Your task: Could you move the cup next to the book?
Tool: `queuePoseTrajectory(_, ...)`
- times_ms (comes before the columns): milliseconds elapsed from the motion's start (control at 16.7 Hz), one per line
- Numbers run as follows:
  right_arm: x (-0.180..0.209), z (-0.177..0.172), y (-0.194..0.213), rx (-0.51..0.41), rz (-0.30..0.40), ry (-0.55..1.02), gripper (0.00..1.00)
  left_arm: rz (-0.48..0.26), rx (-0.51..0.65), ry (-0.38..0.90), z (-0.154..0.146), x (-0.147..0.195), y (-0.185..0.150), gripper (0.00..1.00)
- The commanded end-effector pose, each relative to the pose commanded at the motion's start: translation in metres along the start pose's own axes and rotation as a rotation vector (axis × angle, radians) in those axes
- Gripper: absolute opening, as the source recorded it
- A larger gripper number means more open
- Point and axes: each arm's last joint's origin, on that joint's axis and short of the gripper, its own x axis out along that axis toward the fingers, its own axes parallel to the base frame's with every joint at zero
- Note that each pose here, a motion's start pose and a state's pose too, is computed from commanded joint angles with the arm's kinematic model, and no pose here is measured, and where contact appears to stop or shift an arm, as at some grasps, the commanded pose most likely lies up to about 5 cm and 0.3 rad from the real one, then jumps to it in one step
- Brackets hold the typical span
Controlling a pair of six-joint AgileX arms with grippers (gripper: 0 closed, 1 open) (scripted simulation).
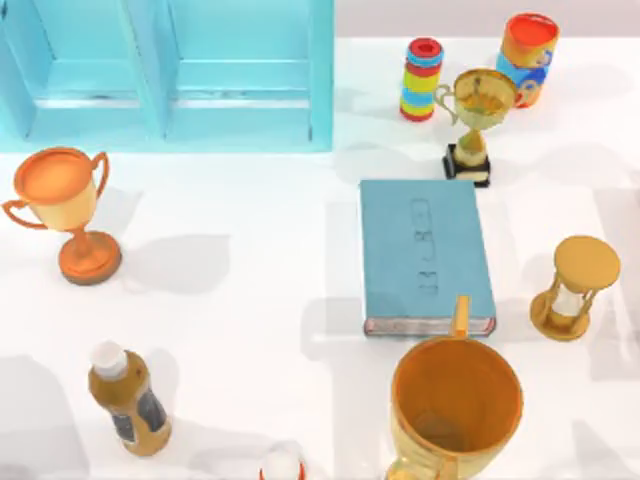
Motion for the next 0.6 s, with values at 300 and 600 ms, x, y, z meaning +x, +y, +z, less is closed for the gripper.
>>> queuePoseTrajectory(300,0.000,0.000,0.000,0.000,0.000,0.000,1.00,0.038,-0.094,0.070,-0.005,-0.017,0.024,0.00)
queuePoseTrajectory(600,0.000,0.000,0.000,0.000,0.000,0.000,1.00,0.141,-0.353,0.152,0.002,-0.049,0.084,0.00)
